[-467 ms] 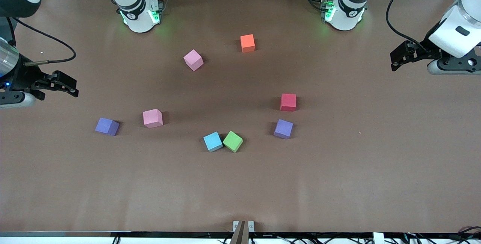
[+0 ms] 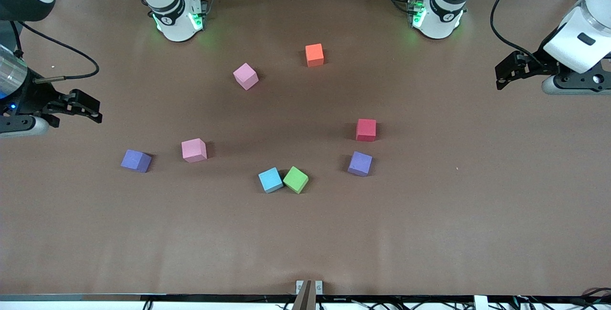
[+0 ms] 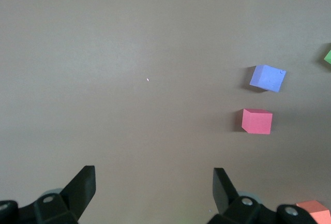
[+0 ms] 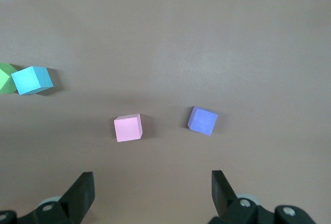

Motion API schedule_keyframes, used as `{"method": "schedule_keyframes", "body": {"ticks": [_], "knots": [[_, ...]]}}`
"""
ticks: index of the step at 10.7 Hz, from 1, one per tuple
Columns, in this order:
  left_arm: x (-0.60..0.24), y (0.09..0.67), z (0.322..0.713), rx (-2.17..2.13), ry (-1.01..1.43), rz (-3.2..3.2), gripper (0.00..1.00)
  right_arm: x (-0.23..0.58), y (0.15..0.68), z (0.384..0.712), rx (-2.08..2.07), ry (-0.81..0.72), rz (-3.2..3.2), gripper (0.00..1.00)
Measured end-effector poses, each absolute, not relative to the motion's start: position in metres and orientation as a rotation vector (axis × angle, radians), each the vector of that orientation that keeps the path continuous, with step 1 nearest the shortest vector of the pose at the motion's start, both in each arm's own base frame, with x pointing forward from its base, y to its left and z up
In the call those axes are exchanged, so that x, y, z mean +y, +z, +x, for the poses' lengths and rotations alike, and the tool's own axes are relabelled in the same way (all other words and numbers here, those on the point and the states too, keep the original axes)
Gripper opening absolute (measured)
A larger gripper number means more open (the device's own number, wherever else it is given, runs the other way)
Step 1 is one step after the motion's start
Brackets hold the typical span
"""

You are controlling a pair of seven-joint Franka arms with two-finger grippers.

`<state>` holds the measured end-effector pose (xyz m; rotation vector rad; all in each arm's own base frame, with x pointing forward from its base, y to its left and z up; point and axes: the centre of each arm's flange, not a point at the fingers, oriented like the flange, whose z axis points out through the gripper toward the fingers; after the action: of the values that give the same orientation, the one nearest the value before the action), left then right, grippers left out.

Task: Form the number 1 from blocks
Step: 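Reach the right gripper to pink while the left gripper reaches orange, then close the right gripper on the pink cube while the left gripper grasps the orange cube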

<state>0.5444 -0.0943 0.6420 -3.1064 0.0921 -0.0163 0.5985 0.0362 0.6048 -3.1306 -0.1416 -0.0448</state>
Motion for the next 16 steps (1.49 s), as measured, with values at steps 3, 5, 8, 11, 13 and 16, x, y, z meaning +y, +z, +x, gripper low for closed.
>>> {"method": "schedule_keyframes", "body": {"ticks": [3,5,8,11,13,16], "knots": [[-0.141,0.632,0.537,0.194,0.029,-3.15,1.0,0.037,0.602,0.599,-0.128,-0.034,-3.122,1.0],[-0.178,0.61,0.535,0.181,0.111,-3.181,1.0,0.039,0.587,0.601,-0.117,0.004,-3.101,1.0],[-0.24,0.581,0.518,0.109,0.206,-3.204,1.0,0.039,0.51,0.615,-0.098,0.017,-3.094,1.0],[-0.328,0.532,0.473,-0.027,0.303,-3.235,1.0,0.045,0.433,0.63,-0.089,0.102,-3.088,1.0],[-0.403,0.481,0.416,-0.16,0.29,-3.235,1.0,0.051,0.406,0.635,-0.084,0.144,-3.07,1.0],[-0.465,0.405,0.339,-0.286,0.306,-3.235,1.0,0.074,0.376,0.634,-0.129,0.219,-3.068,1.0]]}}
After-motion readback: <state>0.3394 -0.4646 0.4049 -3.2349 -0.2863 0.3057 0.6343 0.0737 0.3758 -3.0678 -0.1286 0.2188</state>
